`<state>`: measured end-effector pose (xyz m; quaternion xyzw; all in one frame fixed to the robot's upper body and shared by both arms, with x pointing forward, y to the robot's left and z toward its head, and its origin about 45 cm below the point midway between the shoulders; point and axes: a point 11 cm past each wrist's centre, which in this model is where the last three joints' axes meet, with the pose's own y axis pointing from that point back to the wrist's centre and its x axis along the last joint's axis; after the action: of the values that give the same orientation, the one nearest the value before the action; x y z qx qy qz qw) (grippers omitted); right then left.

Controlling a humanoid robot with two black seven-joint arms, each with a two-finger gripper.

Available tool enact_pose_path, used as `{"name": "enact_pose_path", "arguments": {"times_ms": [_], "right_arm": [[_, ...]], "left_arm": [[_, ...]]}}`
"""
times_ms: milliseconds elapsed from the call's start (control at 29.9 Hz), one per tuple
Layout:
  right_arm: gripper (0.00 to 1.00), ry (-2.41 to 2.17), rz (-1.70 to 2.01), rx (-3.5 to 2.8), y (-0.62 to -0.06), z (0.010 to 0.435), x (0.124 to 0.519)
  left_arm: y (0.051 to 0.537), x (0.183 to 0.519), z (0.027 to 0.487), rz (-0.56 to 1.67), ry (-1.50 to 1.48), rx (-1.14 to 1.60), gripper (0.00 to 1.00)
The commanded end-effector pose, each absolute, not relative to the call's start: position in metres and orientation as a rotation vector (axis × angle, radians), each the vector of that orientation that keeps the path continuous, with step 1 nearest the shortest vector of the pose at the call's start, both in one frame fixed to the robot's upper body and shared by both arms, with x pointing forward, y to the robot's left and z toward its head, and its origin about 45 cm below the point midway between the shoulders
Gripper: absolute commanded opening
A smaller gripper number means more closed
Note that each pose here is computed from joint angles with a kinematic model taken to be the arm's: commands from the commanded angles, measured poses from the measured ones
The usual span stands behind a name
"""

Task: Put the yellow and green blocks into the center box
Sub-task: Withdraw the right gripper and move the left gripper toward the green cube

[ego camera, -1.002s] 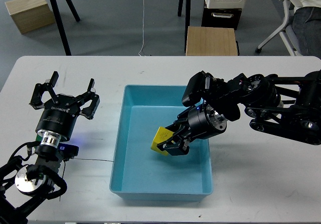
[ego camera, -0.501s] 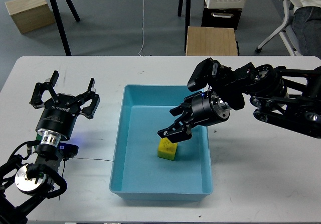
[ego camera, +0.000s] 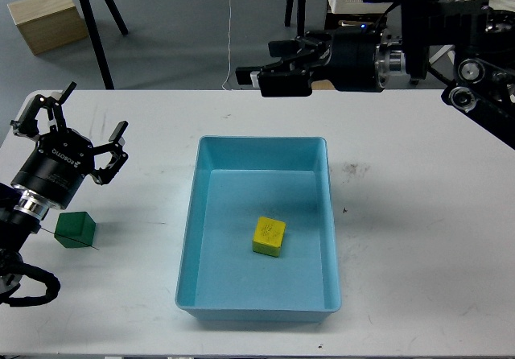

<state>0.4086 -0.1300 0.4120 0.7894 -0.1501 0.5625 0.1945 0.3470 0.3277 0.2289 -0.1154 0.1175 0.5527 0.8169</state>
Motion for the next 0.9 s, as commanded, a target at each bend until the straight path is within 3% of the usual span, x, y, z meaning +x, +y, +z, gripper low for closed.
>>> {"name": "enact_pose_path", "arguments": {"times_ms": [0, 167, 367, 601, 869], "right_arm": [[0.95, -0.511, 1.572, 2.292, -0.128, 0.418, 0.408], [0.95, -0.907, 1.561, 2.392, -0.138, 0.411, 0.415], [0.95, -1.379, 1.123, 2.603, -0.184, 0.373, 0.413], [0.96, -1.686, 0.837, 2.631, -0.245, 0.332, 0.381], [0.96, -1.947, 0.644, 2.390, -0.313, 0.277, 0.330]], "left_arm": [[0.364, 0.358, 0.248, 1.211, 0.068, -0.107, 1.00], [0.360, 0.353, 0.258, 0.967, -0.247, 0.195, 1.00], [0.376, 0.350, 0.272, 0.791, -0.609, 0.534, 1.00], [0.407, 0.342, 0.272, 0.442, -0.926, 1.014, 1.00], [0.408, 0.322, 0.257, 0.099, -1.087, 1.259, 1.00]]}}
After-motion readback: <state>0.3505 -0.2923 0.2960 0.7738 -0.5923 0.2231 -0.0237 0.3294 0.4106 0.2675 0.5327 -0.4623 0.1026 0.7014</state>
